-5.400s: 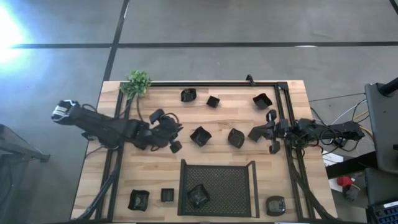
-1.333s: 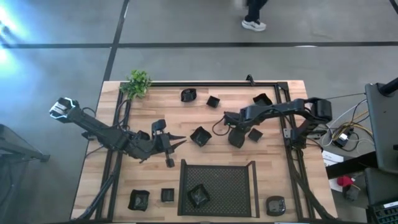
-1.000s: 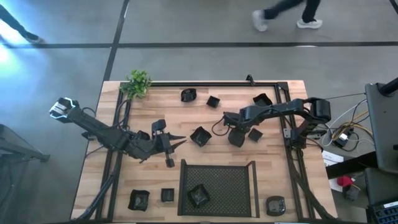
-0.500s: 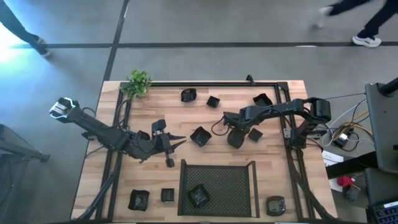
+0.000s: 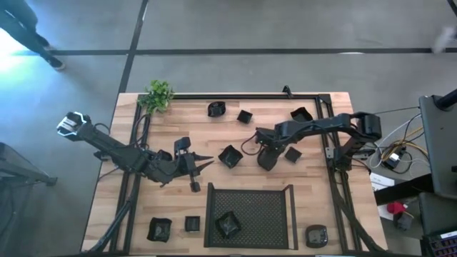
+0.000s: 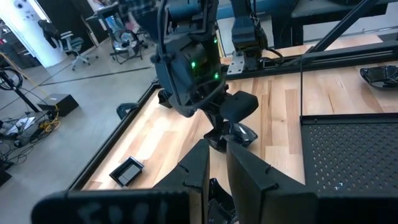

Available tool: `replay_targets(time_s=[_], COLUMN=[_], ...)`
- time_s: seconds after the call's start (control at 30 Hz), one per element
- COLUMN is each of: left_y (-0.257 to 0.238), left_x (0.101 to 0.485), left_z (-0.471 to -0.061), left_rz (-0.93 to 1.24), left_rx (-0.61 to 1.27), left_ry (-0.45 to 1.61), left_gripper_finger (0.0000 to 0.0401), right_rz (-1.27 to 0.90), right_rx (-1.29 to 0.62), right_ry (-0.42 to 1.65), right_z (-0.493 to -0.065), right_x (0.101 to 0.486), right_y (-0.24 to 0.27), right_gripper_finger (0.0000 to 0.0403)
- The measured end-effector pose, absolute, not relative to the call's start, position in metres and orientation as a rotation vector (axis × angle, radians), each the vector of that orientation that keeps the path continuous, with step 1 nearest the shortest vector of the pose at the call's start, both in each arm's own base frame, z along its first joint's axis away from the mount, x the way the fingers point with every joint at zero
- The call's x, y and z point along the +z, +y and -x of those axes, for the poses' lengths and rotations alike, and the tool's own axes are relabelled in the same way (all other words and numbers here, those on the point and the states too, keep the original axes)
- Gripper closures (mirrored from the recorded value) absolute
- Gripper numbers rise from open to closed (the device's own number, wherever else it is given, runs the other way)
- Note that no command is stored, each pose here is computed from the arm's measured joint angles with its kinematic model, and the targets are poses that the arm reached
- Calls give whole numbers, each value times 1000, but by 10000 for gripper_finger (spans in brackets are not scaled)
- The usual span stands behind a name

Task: Pick & Place Mini shaped plates
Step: Put the leaf-shaped bowl on the shelf

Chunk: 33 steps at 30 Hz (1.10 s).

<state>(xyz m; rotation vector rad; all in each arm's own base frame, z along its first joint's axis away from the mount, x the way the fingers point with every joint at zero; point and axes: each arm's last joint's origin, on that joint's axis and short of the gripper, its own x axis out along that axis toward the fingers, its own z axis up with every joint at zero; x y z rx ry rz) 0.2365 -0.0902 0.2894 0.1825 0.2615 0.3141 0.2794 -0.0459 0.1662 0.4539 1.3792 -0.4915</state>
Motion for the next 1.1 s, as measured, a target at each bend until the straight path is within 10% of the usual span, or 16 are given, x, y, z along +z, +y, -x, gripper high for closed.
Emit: replay_targets(time_s=[1.1], left_y=[-90], left_x=[288], left_z=[-236], left_rz=[-188], left_rx=[314], left_ry=[273], left_gripper_finger=[350], right_rz=[-260], right_rx=[-108], right_ry=[1261], right_z=[-302], right_x=[224], right_y=[49], right_gripper_finger=[395])
